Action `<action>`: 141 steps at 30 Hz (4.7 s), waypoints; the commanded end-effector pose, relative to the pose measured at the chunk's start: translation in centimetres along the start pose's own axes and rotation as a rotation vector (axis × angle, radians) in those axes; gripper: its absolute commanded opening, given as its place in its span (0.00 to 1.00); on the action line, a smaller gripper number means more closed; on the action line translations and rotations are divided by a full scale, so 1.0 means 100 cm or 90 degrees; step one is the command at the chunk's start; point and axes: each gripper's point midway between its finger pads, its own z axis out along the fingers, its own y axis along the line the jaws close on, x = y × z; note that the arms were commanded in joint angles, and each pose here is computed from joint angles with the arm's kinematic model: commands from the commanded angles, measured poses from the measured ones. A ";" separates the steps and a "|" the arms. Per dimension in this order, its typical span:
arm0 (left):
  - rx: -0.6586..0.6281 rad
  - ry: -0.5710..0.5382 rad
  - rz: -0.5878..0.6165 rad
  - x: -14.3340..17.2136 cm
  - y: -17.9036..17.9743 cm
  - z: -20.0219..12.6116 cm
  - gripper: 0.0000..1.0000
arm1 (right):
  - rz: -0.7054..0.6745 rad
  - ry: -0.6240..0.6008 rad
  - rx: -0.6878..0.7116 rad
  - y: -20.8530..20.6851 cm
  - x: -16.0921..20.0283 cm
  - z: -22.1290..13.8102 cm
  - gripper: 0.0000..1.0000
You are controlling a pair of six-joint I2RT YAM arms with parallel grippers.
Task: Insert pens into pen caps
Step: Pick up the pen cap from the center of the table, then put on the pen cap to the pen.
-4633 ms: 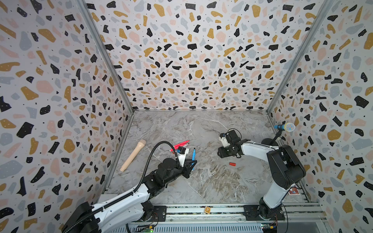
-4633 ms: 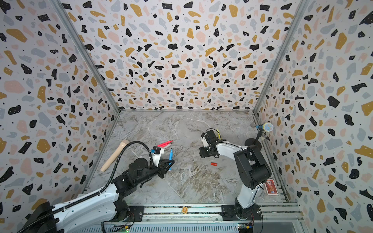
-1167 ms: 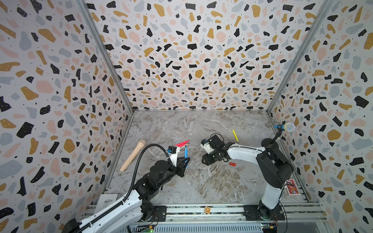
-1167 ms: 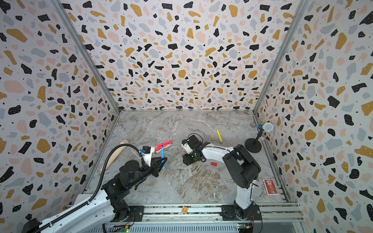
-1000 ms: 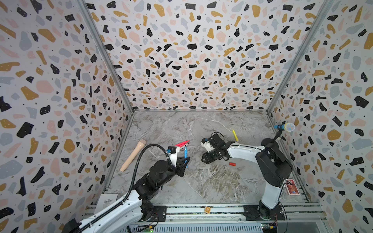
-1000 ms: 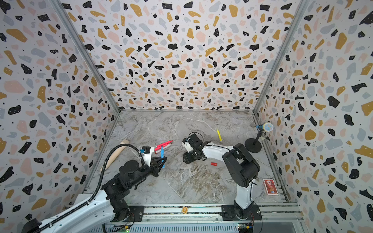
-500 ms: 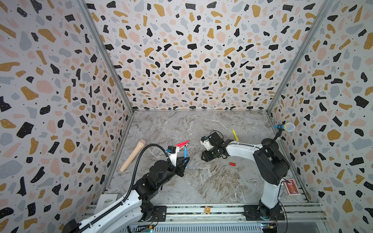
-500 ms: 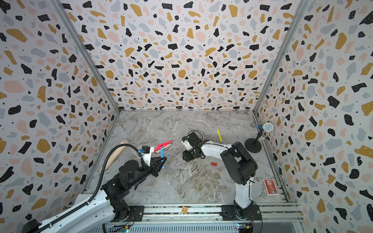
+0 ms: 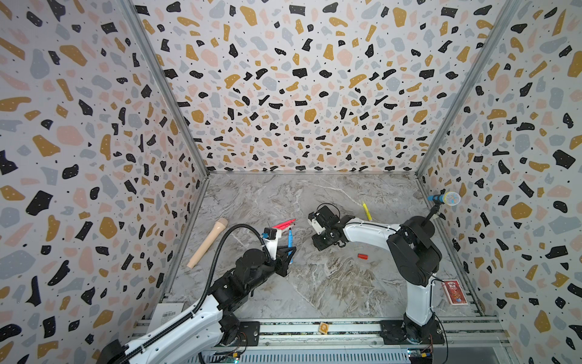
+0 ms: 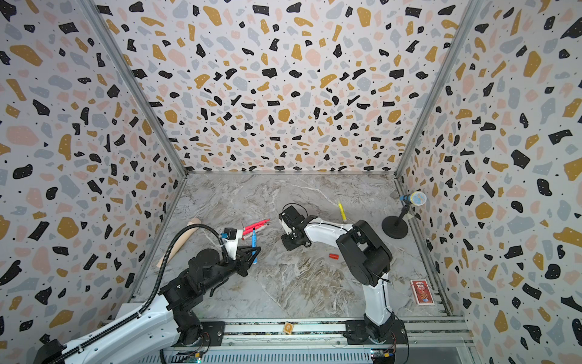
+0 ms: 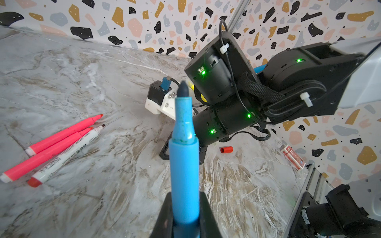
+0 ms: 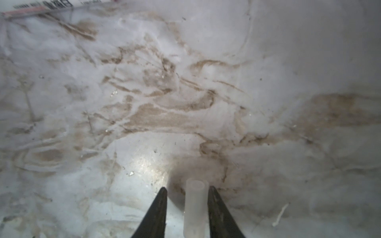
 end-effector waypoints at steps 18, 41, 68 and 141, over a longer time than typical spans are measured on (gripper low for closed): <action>0.060 0.006 0.021 -0.006 -0.020 0.001 0.00 | -0.004 -0.162 -0.120 0.009 -0.036 -0.084 0.12; 0.239 -0.020 -0.036 0.005 -0.119 0.035 0.00 | -0.036 -0.600 -0.609 0.071 -0.035 -0.290 0.14; 0.249 -0.062 -0.049 -0.018 -0.125 0.025 0.00 | -0.010 -0.595 -0.645 0.083 -0.030 -0.274 0.14; 0.265 -0.085 0.021 -0.023 -0.130 0.012 0.00 | -0.174 -0.487 -0.468 0.108 -0.050 -0.308 0.51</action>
